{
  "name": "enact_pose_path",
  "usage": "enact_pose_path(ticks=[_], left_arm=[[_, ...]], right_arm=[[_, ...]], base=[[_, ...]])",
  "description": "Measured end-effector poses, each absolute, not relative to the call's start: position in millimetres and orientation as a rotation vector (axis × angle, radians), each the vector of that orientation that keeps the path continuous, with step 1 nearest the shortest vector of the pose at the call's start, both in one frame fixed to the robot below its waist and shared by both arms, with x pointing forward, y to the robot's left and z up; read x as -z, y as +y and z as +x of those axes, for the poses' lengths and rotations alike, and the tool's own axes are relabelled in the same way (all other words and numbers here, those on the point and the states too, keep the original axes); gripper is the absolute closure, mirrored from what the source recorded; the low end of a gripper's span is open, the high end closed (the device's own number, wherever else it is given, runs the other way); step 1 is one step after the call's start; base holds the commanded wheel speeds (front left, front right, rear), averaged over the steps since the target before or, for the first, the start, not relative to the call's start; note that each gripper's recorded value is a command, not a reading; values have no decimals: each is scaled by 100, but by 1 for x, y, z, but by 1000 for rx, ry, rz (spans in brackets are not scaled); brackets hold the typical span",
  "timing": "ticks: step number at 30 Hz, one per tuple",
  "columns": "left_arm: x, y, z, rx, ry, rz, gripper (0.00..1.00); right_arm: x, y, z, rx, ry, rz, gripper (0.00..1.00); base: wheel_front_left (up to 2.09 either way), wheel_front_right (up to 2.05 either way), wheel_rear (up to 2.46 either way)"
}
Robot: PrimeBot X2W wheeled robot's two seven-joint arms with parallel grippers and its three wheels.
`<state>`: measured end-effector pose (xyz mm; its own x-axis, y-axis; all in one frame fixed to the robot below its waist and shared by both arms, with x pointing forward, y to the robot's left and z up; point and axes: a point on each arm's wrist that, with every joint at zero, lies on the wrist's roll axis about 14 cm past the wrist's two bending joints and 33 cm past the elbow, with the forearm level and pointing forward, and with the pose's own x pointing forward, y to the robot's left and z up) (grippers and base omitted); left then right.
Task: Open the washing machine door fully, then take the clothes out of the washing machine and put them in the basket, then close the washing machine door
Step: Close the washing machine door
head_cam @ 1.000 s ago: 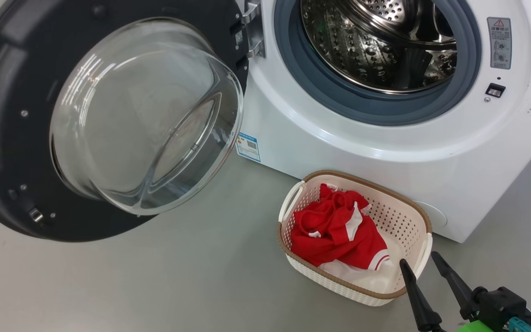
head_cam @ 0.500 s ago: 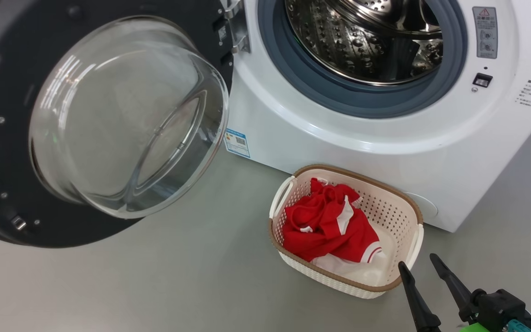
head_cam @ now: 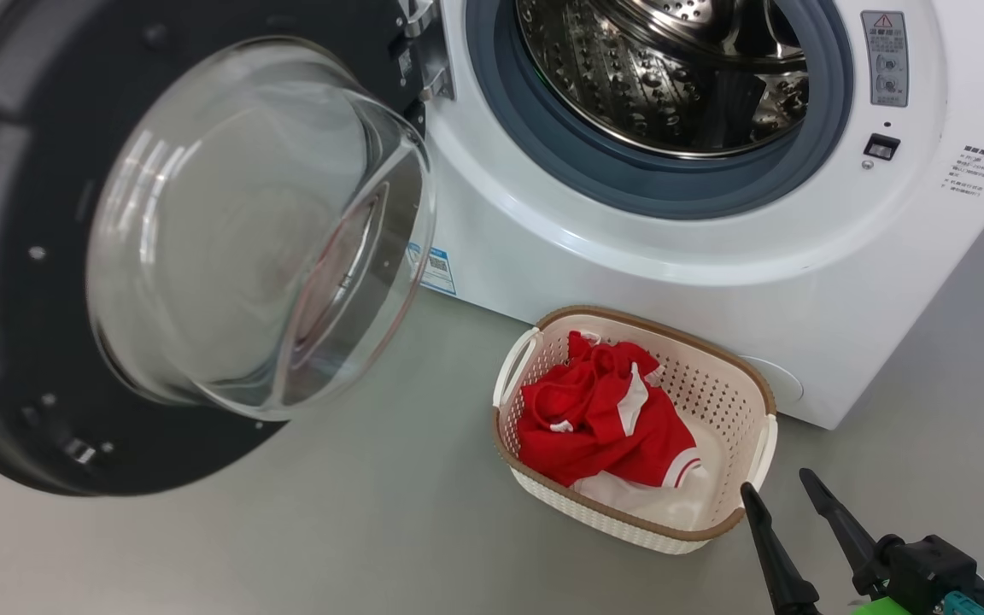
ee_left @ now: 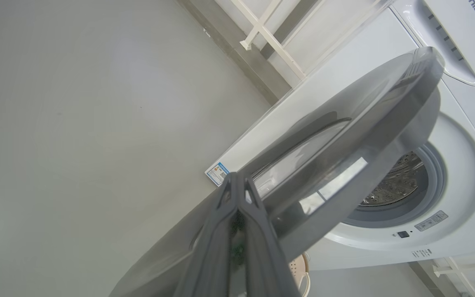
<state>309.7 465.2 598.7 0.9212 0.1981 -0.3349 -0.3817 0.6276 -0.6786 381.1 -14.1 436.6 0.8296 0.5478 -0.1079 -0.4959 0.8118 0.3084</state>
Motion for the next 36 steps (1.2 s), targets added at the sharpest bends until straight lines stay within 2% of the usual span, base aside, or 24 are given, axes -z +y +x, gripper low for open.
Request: enact_pose_path(ticks=[20,28,36], left_arm=[[-620,367,324,47,314,-743,100],[-626,317,340,188,345,-644,100],[-627,272,358,307,331,-640,100]], right_arm=[[-444,-14,372,-549,181,285,0],[-445,-23,373,-523,175,285,0],[-442,-28,373,-504,181,288,0]], base=[[0,0,0],[0,0,0],[0,0,0]])
